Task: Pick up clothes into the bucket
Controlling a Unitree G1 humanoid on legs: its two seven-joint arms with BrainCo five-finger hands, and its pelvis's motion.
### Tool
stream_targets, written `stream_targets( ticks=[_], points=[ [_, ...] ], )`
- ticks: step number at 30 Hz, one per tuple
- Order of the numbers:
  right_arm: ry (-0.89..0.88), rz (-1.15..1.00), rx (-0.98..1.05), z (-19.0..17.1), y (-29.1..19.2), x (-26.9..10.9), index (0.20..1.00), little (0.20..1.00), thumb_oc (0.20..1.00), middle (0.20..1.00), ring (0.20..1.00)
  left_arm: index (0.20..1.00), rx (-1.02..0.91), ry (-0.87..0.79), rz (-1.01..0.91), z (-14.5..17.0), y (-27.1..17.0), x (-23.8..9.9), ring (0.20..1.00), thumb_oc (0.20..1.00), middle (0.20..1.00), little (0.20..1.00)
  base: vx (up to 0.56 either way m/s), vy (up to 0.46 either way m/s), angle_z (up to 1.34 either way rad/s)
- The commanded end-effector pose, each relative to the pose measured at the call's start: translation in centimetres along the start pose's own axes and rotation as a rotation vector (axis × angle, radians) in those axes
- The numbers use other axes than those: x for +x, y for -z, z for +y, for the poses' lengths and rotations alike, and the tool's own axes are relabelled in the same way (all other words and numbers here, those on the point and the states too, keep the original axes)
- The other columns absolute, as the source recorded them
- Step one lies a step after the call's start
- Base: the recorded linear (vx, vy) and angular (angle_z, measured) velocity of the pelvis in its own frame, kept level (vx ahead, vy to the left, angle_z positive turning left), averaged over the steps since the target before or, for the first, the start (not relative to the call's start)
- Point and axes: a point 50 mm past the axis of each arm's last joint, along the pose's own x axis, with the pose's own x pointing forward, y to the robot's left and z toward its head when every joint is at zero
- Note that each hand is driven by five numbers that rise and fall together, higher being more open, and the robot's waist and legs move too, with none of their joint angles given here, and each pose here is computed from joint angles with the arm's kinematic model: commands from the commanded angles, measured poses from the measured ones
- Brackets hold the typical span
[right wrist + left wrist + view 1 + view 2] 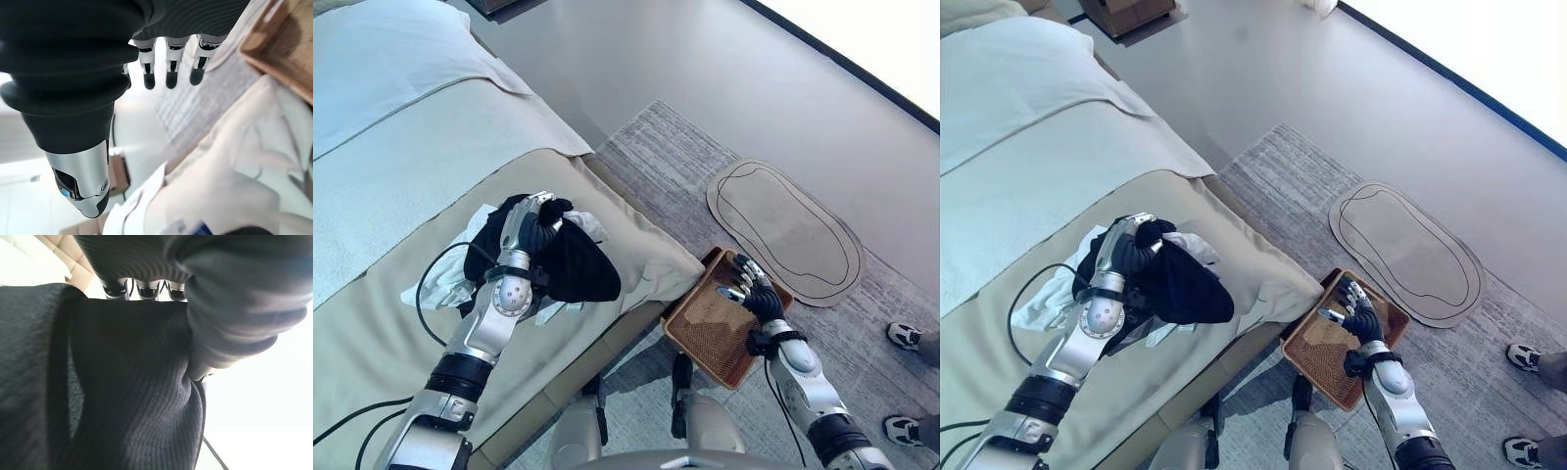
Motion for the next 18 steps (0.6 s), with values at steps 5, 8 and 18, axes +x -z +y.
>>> stream_targets(
  ticks=[5,8,18],
  points=[
    [0.002,-0.045,0.006,-0.1,-0.6,-0.3,1.0,1.0,1.0,1.0,1.0,1.0,-0.063,-0.056,0.029,0.5,1.0,0.6,1.0,1.0,1.0,1.0,0.0,0.01,-0.04],
    [0.007,-0.052,0.01,-0.1,-0.7,-0.3,1.0,1.0,1.0,1.0,1.0,1.0,-0.067,-0.056,0.061,0.5,1.7,0.1,1.0,1.0,1.0,1.0,-0.01,0.001,-0.07],
    [0.042,-0.083,0.051,-0.4,-0.8,-0.9,1.0,1.0,1.0,1.0,1.0,1.0,-0.233,-0.186,0.371,-0.6,7.6,-5.2,1.0,1.0,1.0,1.0,-0.03,0.016,-0.03]
  ],
)
